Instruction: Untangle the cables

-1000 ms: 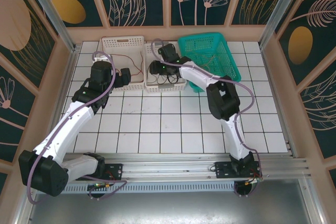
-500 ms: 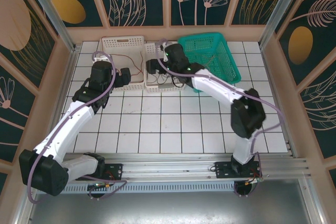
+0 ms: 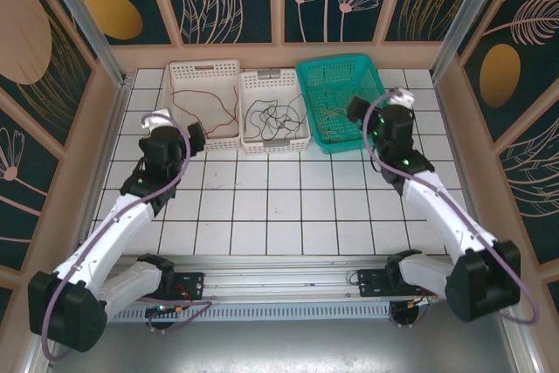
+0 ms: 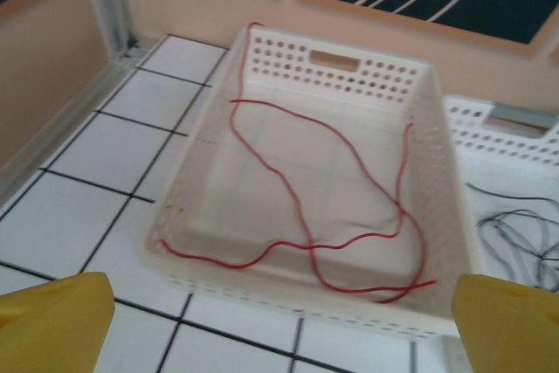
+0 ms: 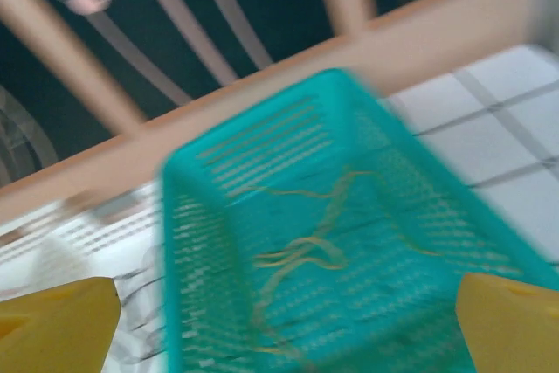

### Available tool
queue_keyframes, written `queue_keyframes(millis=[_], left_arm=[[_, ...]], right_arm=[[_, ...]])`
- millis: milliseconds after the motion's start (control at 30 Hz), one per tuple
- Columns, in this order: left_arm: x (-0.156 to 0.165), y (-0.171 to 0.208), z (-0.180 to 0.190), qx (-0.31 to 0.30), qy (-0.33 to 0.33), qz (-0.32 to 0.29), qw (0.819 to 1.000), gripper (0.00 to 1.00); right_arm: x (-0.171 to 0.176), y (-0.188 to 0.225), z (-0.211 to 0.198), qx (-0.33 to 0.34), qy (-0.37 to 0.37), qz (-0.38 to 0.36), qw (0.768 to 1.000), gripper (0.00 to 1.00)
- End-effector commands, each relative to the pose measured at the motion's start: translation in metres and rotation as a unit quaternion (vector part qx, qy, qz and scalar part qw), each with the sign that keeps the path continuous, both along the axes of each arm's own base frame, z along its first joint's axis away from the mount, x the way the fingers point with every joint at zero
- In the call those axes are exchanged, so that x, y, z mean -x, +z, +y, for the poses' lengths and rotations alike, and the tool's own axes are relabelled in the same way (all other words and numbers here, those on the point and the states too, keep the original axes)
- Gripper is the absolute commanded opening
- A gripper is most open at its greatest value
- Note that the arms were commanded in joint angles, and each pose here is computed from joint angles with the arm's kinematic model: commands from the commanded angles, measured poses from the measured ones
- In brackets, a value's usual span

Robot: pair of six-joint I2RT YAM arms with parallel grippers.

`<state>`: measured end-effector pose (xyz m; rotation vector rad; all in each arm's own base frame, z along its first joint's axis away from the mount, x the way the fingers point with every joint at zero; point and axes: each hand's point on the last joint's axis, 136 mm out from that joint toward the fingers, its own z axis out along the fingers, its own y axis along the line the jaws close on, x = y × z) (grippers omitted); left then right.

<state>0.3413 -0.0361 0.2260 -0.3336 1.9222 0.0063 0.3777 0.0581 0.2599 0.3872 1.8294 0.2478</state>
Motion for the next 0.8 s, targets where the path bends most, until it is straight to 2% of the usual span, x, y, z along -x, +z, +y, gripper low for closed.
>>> queue_keyframes(millis=[0,67,200,300,467,667,767], left_arm=[[0.000,0.016,0.019,-0.034,0.049,-0.071,0.996,0.98],[-0.002,0.004,0.020,-0.045,0.053,-0.057,0.996,0.98],[-0.011,-0.031,0.021,-0.087,0.055,-0.002,0.995,0.99],[-0.011,-0.042,0.033,-0.120,0.084,0.006,0.989,0.99],[-0.011,-0.053,0.038,-0.140,0.084,-0.011,0.987,0.98],[-0.018,-0.066,0.052,-0.124,0.090,-0.031,0.988,0.99],[-0.018,-0.067,0.056,-0.126,0.081,-0.058,0.987,0.98]], right_arm=[[0.023,-0.005,-0.056,0.026,-0.113,-0.030,0.993,0.99],[0.033,-0.013,-0.072,0.055,-0.145,-0.045,0.987,0.99],[0.035,-0.036,-0.072,0.119,-0.131,-0.077,0.981,0.99],[0.035,-0.056,-0.076,0.146,-0.135,-0.082,0.977,0.99],[0.031,-0.084,-0.053,0.212,-0.039,-0.097,0.972,0.99],[0.029,-0.107,-0.080,0.199,-0.105,-0.085,0.971,0.99],[0.033,-0.112,-0.099,0.153,-0.128,-0.100,0.975,0.99]])
